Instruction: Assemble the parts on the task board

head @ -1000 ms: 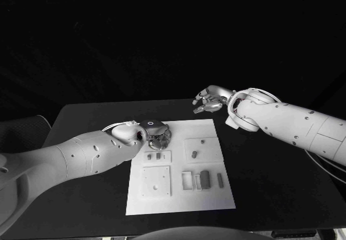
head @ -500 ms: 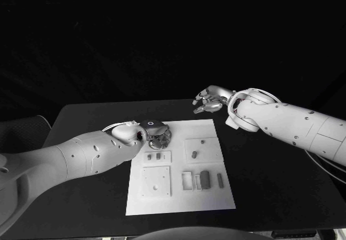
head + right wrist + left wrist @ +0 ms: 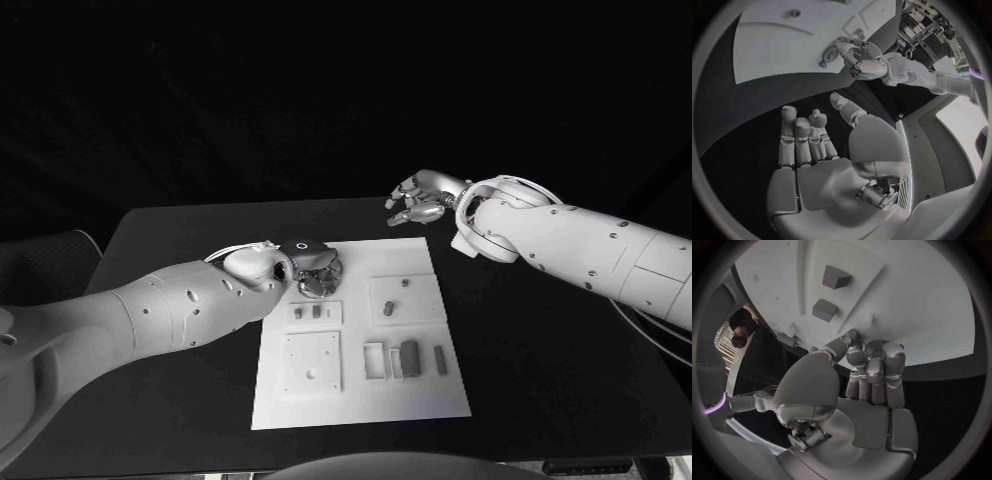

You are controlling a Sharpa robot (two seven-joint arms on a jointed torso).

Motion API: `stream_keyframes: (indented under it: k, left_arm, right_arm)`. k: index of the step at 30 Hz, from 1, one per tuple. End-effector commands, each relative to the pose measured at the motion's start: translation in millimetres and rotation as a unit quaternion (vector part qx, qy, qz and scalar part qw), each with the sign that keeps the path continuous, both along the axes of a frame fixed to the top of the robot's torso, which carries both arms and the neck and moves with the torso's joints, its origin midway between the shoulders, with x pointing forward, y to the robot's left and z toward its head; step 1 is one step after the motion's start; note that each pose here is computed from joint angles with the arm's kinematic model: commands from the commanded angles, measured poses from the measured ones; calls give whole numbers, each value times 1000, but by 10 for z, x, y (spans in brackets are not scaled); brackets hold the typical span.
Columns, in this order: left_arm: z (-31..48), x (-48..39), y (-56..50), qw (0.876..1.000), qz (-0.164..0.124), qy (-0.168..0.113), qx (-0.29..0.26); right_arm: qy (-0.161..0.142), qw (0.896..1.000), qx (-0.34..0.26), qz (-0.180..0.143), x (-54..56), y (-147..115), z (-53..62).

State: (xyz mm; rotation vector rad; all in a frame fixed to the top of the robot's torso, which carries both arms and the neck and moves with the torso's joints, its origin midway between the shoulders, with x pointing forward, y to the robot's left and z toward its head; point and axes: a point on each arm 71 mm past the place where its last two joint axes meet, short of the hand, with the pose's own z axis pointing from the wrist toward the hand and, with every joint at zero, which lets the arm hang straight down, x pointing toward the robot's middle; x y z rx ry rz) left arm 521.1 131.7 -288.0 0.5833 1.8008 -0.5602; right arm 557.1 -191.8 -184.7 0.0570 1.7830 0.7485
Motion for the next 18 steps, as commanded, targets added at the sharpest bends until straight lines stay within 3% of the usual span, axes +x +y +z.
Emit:
stream_keyframes:
  k: [1,18]
  left_arm:
    - [20,-14,-30,1000,-10,-10,-10]
    - [57,-53,30,999,-5,-17,-34]
  right_arm:
    - [-1,1000,0,5,-2,13,2]
    - [-1,1000,-1,3,2,-12,1]
